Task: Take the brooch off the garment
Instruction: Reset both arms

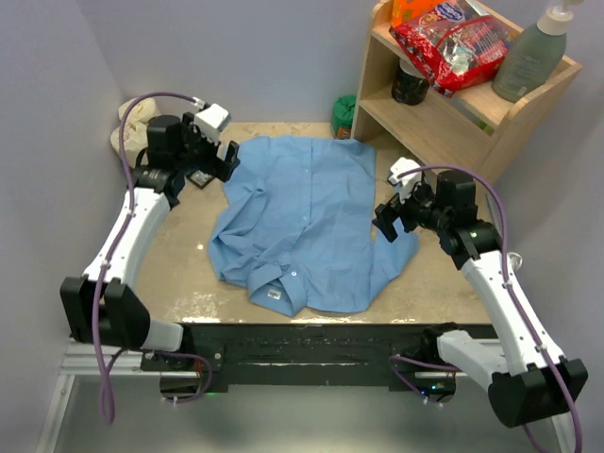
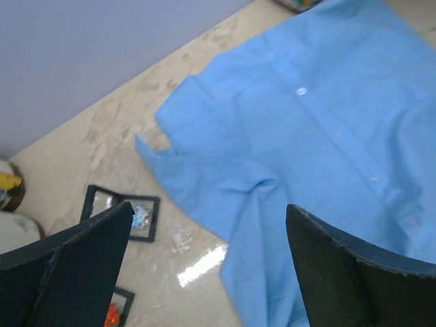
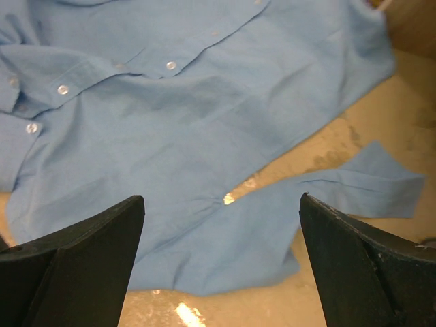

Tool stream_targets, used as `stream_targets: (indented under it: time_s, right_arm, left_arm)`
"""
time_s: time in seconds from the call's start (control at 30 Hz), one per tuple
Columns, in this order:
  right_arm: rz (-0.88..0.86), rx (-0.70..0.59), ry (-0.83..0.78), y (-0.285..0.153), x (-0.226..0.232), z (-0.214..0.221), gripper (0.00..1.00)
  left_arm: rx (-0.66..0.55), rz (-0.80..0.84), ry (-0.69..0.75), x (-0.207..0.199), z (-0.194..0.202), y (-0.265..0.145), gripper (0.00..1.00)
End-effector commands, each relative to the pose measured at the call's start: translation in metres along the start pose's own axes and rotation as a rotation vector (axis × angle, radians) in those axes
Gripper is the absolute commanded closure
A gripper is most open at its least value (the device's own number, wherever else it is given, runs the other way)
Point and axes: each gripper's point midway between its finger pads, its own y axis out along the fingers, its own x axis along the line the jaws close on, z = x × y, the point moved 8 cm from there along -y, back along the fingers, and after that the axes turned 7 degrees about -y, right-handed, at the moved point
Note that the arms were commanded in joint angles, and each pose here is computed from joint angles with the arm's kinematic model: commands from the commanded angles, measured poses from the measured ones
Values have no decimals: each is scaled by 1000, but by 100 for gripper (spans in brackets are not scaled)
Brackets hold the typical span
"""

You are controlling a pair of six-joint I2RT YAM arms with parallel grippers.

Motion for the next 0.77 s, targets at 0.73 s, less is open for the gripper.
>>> stream_targets:
  time_s: [0.73]
  right_arm:
    - [683,-261,-12,-136,-27,-76,1]
  left_arm:
    - [-225,189,73,-55,7,-105,1]
